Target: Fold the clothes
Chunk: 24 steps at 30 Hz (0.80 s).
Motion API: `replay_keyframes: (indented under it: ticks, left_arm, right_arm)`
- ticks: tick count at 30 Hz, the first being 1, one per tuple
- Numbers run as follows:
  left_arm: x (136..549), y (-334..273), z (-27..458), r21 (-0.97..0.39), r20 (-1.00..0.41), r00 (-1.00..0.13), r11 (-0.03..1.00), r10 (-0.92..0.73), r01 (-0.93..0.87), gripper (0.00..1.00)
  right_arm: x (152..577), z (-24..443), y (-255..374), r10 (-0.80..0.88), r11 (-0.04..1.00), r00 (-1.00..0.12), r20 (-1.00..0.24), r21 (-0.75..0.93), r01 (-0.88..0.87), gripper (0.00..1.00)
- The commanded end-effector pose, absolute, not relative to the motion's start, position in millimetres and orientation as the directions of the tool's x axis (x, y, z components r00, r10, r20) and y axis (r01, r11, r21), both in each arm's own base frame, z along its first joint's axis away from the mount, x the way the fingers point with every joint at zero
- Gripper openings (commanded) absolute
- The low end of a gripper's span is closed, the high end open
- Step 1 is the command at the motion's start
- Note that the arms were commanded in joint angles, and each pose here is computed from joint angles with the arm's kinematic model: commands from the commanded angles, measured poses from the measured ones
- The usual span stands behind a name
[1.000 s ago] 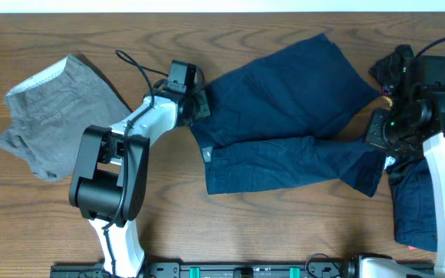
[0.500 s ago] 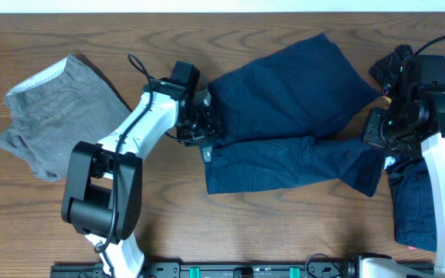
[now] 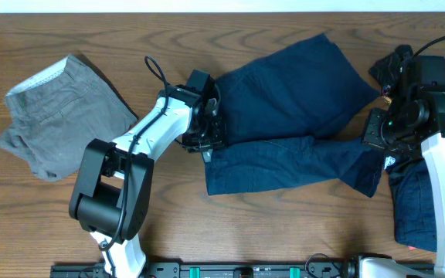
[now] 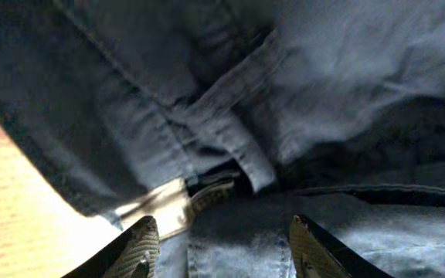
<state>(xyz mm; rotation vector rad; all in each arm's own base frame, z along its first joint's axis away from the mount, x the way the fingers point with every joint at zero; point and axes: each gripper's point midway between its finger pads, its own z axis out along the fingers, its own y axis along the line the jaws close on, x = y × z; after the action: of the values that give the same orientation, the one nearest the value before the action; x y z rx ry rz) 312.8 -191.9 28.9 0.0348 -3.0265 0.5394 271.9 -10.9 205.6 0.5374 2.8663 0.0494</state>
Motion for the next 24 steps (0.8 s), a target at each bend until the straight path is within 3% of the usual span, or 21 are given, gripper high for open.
replay_keyframes:
  ticks: [1,11,14,17,24]
  left_arm:
    - [302.6,-188.9,19.1,-0.307,0.095,-0.995,0.952,0.013,-0.017,0.56]
    - [285.8,-207.9,15.5,-0.301,0.108,-0.991,0.952,0.081,0.045,0.55]
    - [285.1,-207.4,15.5,-0.300,0.111,-0.991,0.953,0.080,0.044,0.35]
    - [285.8,-206.2,15.6,-0.300,0.111,-0.991,0.953,0.078,0.041,0.06]
    - [290.5,-190.6,41.1,-0.306,0.095,-0.994,0.952,0.053,0.021,0.06]
  right_arm:
    - [271.7,207.8,-8.6,0.365,0.931,-0.905,-0.219,0.078,0.357,0.04]
    - [269.7,207.3,-8.5,0.366,0.931,-0.907,-0.211,0.076,0.358,0.04]
    - [269.7,207.3,-9.0,0.365,0.931,-0.906,-0.212,0.073,0.358,0.04]
    - [269.4,207.3,-10.9,0.365,0.931,-0.906,-0.215,0.062,0.360,0.04]
    - [269.9,208.2,-25.0,0.367,0.925,-0.897,-0.245,-0.007,0.381,0.01]
